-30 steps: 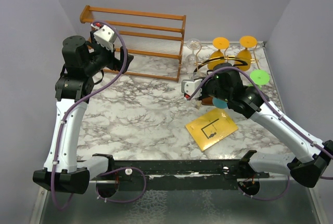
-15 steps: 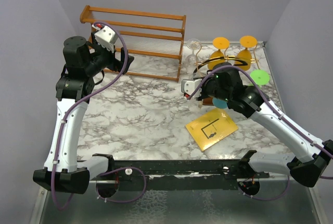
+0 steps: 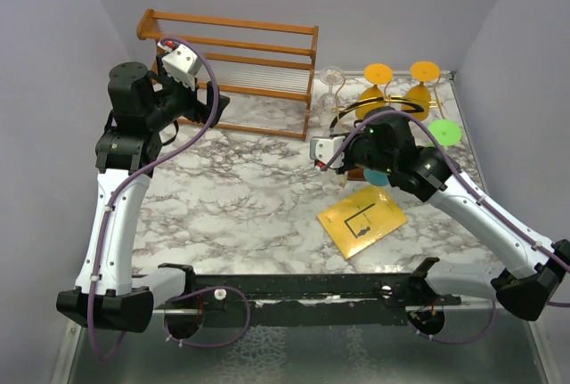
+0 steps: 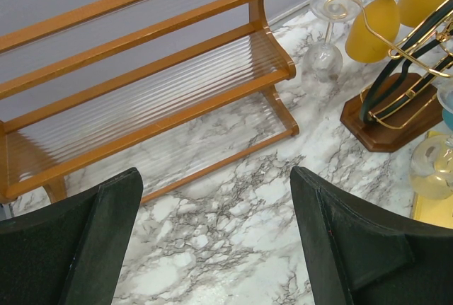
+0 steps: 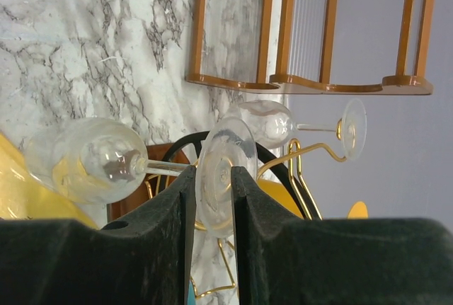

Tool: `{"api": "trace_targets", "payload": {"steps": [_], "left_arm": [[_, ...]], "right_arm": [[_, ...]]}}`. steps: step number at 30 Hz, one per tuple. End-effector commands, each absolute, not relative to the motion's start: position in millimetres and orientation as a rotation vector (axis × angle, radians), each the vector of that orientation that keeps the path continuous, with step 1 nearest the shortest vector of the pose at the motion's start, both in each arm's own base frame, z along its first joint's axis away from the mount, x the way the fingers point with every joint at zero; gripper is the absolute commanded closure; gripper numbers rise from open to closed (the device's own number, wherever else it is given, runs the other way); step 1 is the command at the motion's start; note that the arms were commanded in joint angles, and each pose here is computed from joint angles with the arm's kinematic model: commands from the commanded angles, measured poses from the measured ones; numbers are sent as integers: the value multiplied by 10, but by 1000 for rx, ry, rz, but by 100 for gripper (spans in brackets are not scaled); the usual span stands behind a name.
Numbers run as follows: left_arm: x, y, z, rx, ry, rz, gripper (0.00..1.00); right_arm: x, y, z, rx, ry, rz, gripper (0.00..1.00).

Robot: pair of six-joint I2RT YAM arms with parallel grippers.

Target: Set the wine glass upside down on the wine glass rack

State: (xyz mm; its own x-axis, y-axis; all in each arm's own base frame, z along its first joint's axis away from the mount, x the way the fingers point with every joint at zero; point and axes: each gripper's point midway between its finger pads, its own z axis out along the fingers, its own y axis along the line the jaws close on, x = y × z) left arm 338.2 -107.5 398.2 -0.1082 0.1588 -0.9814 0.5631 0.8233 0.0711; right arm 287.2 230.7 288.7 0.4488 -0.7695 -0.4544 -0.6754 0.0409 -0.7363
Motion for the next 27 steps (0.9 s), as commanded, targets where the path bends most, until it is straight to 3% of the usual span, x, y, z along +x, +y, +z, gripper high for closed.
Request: {"api": "trace_targets", "payload": {"steps": [1, 21, 27], "left_arm": [[3343, -1089, 4050, 597, 1636, -380, 12], [3341, -1109, 4005, 613, 1642, -390, 12], [3349, -1114, 3987, 616, 1646, -394, 12]], "right_arm": [[2831, 2416, 3102, -1637, 1223, -55, 74], [2733, 2551, 3049, -1661, 1219, 61, 68], [2614, 2596, 3048, -1685, 1200, 133, 58]]}}
